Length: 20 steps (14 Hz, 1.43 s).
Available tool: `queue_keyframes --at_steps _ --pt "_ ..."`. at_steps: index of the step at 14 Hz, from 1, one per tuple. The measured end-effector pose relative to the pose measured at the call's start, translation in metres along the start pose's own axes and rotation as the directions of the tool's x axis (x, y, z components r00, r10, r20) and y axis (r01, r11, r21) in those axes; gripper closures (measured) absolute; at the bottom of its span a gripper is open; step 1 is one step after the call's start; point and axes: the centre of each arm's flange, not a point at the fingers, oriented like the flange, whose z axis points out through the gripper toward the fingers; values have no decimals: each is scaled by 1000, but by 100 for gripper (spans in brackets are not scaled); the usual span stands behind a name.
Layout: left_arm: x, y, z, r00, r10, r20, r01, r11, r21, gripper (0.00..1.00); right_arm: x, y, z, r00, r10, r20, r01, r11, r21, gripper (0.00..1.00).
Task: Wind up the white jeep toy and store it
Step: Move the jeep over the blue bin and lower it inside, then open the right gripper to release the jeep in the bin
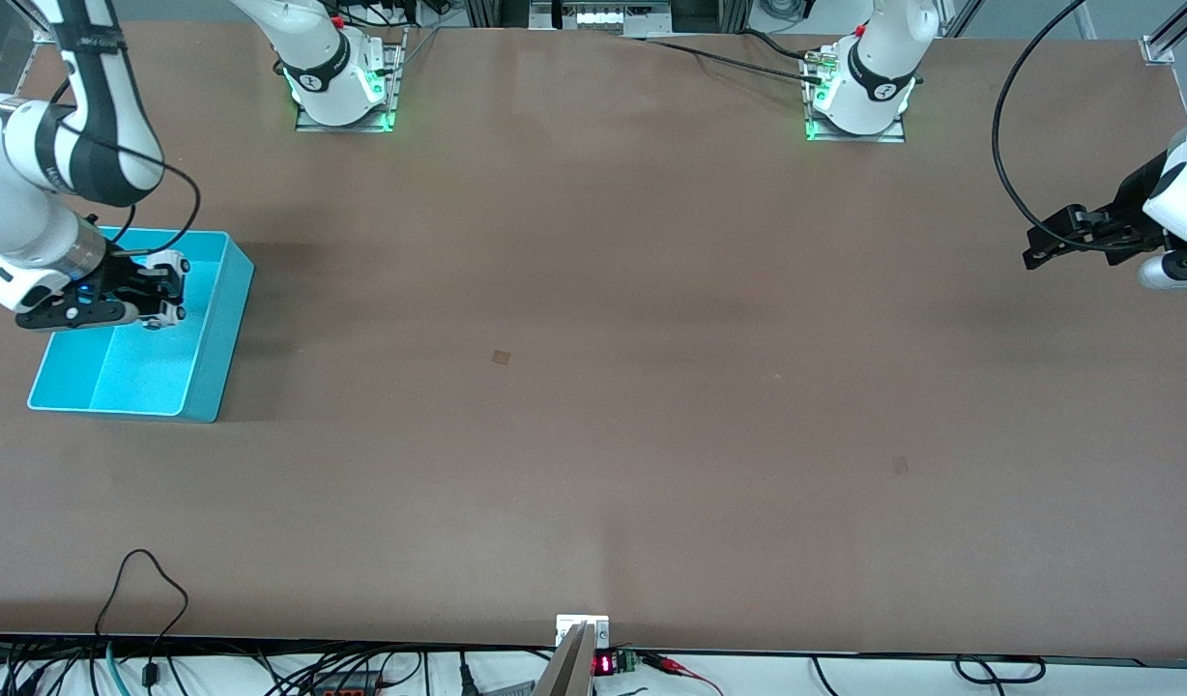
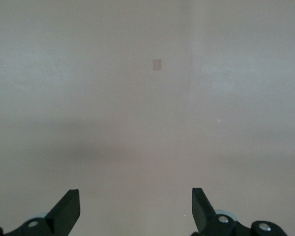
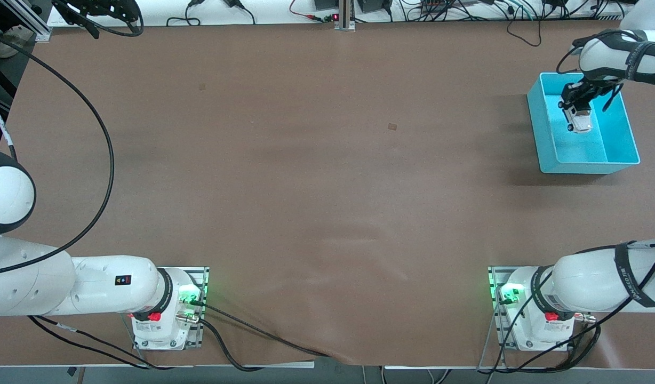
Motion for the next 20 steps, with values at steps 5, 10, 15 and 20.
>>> queue_keyframes --at_steps 5,10,15,20 --pt "0 0 0 1000 0 0 0 1000 0 0 4 20 53 999 32 -14 -32 999 -24 48" --pt "0 0 0 1000 0 0 0 1000 0 0 0 35 92 998 56 -10 -56 998 -34 48" --pt "0 0 0 1000 0 0 0 1000 0 0 -6 46 120 997 75 0 -75 996 -39 48" --pt "0 0 0 1000 0 0 0 1000 0 0 -7 47 123 997 77 5 -77 996 -38 45"
